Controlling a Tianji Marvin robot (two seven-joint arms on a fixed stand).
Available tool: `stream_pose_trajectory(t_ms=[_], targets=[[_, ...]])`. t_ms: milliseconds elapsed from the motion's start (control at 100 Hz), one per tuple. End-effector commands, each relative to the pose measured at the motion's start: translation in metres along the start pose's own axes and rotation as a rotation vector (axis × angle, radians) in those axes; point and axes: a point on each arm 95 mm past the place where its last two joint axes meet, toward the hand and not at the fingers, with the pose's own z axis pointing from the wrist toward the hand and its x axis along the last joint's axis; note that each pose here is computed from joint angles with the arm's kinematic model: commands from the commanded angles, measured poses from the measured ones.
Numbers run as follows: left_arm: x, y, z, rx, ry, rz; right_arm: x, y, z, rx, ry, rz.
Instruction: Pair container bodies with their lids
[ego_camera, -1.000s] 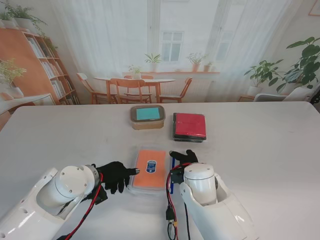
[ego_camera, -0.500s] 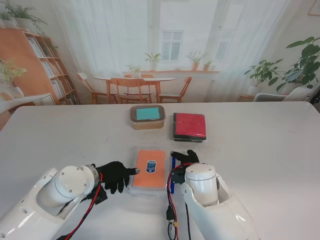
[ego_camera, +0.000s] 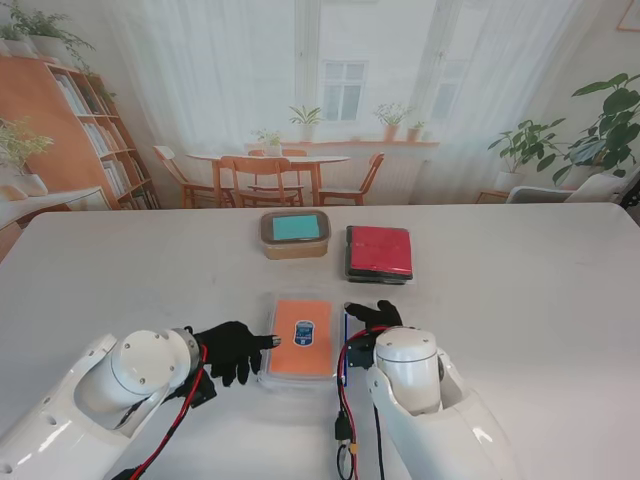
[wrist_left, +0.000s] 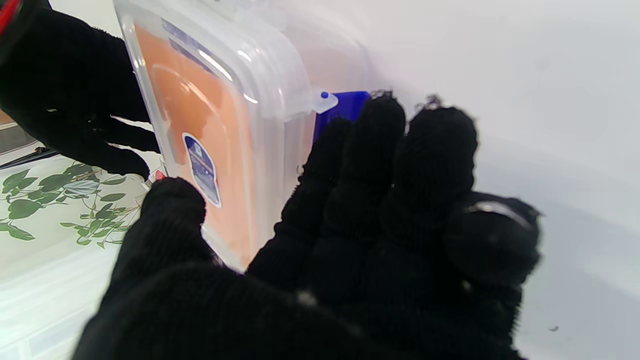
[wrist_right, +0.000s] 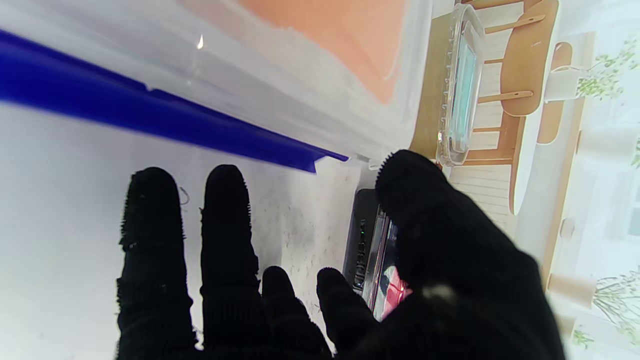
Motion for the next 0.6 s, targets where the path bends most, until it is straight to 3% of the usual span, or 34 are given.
stream_pose_trajectory(t_ms=[0, 180, 420, 590], targets=[[0.0, 0.002, 0.001, -0.007, 0.003, -0.004, 0.001, -0.001, -0.002, 0.023, 0.004, 0.014], [0.001, 0.002, 0.001, -0.007, 0.004, -0.004, 0.001, 0.0, -0.003, 0.027, 0.005, 0.011], [0.001, 0.002, 0.001, -0.005, 0.004, -0.003, -0.008, 0.002, 0.0, 0.025, 0.039, -0.203], [0.001, 0.002, 0.001, -0.008, 0.003, -0.004, -0.012, -0.001, 0.0, 0.037, 0.023, -0.218]])
